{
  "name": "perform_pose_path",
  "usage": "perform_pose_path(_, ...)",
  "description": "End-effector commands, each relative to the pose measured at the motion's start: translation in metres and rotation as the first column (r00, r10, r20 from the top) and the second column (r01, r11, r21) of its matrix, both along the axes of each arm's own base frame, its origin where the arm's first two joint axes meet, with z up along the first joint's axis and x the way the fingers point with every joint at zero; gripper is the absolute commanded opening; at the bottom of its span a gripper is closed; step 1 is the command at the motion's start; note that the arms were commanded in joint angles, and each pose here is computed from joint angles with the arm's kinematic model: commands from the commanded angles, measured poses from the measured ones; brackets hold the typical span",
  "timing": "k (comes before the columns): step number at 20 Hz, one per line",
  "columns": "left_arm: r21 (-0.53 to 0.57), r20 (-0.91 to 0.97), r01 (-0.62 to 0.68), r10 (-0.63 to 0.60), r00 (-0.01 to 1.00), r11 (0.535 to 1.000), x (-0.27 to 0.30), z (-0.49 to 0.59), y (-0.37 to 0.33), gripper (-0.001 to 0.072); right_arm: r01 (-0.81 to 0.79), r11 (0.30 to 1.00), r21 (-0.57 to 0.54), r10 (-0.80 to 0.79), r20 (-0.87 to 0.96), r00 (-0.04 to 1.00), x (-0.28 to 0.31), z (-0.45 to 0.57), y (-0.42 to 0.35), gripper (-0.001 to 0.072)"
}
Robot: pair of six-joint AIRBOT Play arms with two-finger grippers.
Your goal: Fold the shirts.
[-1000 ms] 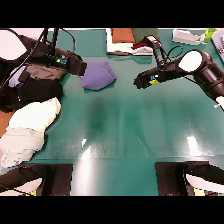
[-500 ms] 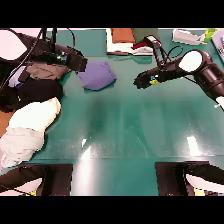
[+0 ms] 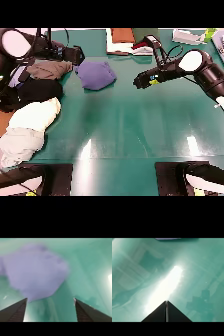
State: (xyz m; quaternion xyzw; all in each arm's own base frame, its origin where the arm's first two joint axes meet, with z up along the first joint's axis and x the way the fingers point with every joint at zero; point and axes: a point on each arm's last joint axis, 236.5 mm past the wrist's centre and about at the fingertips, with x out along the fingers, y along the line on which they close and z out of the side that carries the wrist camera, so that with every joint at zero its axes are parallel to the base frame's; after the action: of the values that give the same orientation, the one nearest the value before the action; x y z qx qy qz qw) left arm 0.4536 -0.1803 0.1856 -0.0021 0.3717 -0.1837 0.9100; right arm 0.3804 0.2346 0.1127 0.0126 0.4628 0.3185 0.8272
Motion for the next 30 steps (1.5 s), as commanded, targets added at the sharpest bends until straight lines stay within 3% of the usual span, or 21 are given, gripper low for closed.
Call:
perform_pose_path(1,0.051,-0.207,-0.105,0.114,0.972,0.993,0.026,-0.086,0.035,0.0677,-0.009,0.999,0.035,0.01,-0.024,1.0,-0.006,0.003,0.007,0.002)
perform_pose_path(3,0.085,-0.31,-0.103,0.124,0.943,0.991,0.037,-0.147,0.035,0.0677,-0.007,1.0,0.028,0.008,-0.02,1.0,-0.005,0.002,0.006,0.0021)
perform_pose_path(6,0.026,-0.413,-0.067,0.072,0.908,0.997,0.044,-0.214,0.01,0.0677,-0.007,1.0,0.028,0.008,-0.02,1.0,-0.005,0.002,0.006,0.0021)
perform_pose_path(11,-0.026,-0.392,-0.09,0.073,0.917,0.996,0.065,-0.244,-0.003,0.0675,-0.008,1.0,0.029,0.008,-0.02,1.0,-0.005,0.002,0.006,0.0021)
perform_pose_path(12,-0.031,-0.374,-0.094,0.075,0.924,0.995,0.069,-0.24,-0.003,0.063,-0.007,1.0,0.029,0.007,-0.019,1.0,-0.004,0.002,0.006,0.0021)
perform_pose_path(13,-0.035,-0.365,-0.093,0.074,0.928,0.995,0.072,-0.236,-0.004,0.0461,-0.007,1.0,0.029,0.008,-0.019,1.0,-0.005,0.003,0.006,0.0021)
perform_pose_path(14,-0.035,-0.356,-0.09,0.071,0.932,0.995,0.075,-0.23,-0.004,0.022,-0.008,1.0,0.029,0.008,-0.019,1.0,-0.005,0.003,0.006,0.0021)
perform_pose_path(15,-0.035,-0.349,-0.08,0.063,0.935,0.996,0.077,-0.222,-0.005,0.0029,-0.013,1.0,0.026,0.013,-0.018,1.0,-0.006,0.006,0.005,0.0021)
perform_pose_path(18,-0.004,-0.272,0.001,-0.002,0.962,1.0,0.084,-0.16,-0.006,0.0025,-0.016,0.999,0.029,0.015,0.019,1.0,-0.001,0.04,-0.005,0.0021)
perform_pose_path(21,-0.035,0.01,0.01,-0.01,1.0,0.999,0.083,-0.023,0.0,0.0024,-0.002,0.999,0.037,-0.001,0.09,0.996,0.006,0.092,-0.025,0.0021)
perform_pose_path(25,-0.028,0.297,0.062,-0.051,0.953,0.998,0.01,0.126,-0.001,0.0024,0.089,0.992,0.085,-0.108,0.253,0.961,0.026,0.167,-0.064,0.002)
perform_pose_path(27,0.008,0.331,0.133,-0.128,0.935,0.991,-0.029,0.149,-0.024,0.0024,0.126,0.986,0.105,-0.152,0.293,0.944,0.029,0.191,-0.078,0.0021)
perform_pose_path(30,0.054,0.222,0.296,-0.3,0.928,0.954,-0.077,0.122,-0.082,0.0024,0.156,0.981,0.116,-0.185,0.31,0.933,0.028,0.206,-0.092,0.002)
